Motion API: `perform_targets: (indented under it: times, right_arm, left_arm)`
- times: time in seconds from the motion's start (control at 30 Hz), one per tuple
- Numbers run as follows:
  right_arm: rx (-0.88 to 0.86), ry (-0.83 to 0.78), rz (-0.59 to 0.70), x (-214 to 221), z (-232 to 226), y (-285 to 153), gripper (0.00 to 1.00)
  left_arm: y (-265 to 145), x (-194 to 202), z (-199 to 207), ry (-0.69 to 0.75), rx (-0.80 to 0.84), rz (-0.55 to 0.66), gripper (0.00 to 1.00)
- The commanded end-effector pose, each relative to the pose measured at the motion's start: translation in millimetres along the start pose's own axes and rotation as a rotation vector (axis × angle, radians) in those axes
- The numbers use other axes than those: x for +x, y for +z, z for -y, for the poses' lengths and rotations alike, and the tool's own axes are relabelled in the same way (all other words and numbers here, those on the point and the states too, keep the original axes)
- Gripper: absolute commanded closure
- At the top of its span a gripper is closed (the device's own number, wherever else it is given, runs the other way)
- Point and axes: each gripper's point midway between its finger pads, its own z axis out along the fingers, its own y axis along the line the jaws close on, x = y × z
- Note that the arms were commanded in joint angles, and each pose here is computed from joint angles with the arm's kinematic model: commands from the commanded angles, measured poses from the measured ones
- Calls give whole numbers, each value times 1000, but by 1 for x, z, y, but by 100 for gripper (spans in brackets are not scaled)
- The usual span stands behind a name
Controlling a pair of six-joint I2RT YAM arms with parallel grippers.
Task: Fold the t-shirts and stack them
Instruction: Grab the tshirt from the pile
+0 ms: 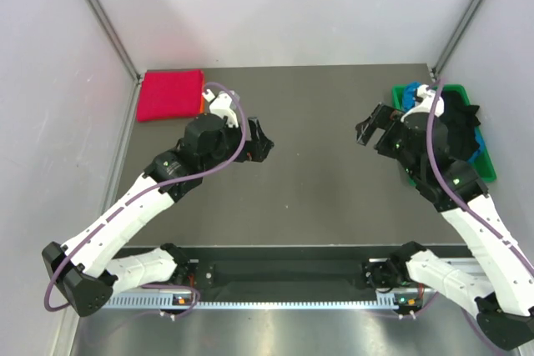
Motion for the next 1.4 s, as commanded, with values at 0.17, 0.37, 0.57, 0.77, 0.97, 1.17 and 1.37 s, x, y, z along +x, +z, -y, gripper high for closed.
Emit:
perform_targets:
  times: [0.17, 0.37, 0.57, 0.77, 0.97, 1.17, 1.37]
  right_arm:
    - [264, -45, 90, -15, 39, 16, 0]
    - [609, 10, 73, -41, 111, 51, 0]
    - [794, 149, 33, -39, 205, 92, 2]
    - [874, 250, -34, -21, 274, 122, 15]
    - [937, 301, -18, -17, 325, 140, 17]
    - [883, 337, -57, -7, 345, 165, 41]
    - [830, 271, -96, -23, 334, 164, 100]
  left_arm:
    - [-12, -8, 7, 23, 36, 22, 2]
    - [-18, -8, 8, 20, 46, 27, 4]
    - [-18, 1, 1, 31, 27, 1, 5]
    - [-12, 6, -6, 34, -14, -26, 5]
    - [-4, 11, 0, 41, 17, -58, 8]
    - [1, 5, 6, 0, 11, -70, 12]
    - [2, 12, 15, -42, 64, -83, 17]
